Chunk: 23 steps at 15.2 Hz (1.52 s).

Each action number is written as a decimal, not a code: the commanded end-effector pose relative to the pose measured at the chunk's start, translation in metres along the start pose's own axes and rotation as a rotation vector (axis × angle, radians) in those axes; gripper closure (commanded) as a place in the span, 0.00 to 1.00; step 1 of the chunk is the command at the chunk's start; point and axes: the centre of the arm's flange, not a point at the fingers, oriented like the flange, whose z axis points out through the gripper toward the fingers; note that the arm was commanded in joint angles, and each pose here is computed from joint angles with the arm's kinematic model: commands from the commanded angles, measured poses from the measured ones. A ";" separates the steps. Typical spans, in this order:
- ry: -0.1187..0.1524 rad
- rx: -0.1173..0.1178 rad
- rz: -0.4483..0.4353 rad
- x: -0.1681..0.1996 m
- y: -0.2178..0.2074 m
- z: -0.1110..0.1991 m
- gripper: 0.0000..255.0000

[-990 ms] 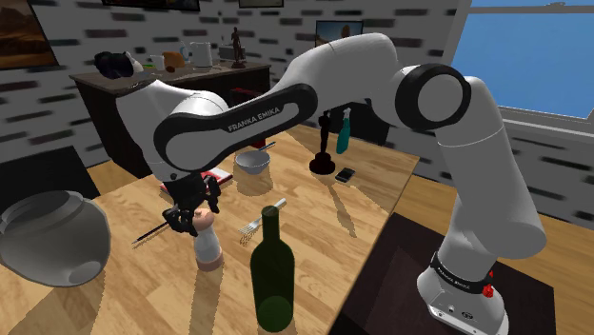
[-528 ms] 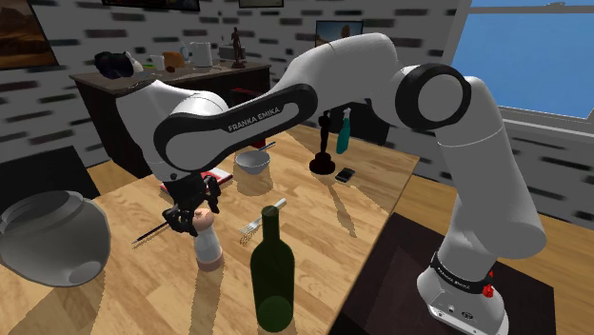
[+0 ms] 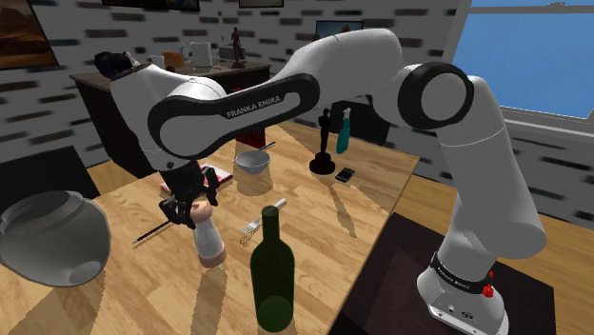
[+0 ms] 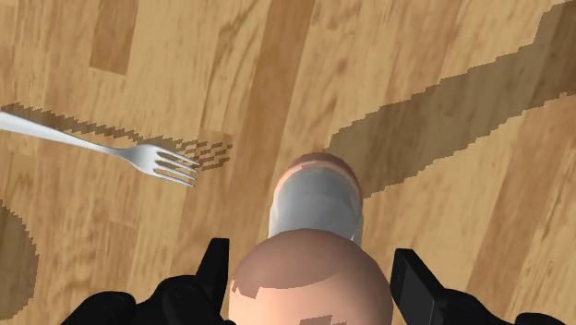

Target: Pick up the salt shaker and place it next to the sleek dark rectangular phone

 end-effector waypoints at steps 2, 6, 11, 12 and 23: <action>0.000 0.000 0.000 -0.001 0.002 -0.016 1.00; 0.000 0.000 0.000 -0.003 0.005 -0.037 1.00; 0.000 0.000 0.000 -0.009 0.020 -0.057 1.00; 0.000 0.000 0.000 -0.012 0.033 -0.057 1.00; 0.000 0.000 0.000 -0.053 0.172 -0.068 1.00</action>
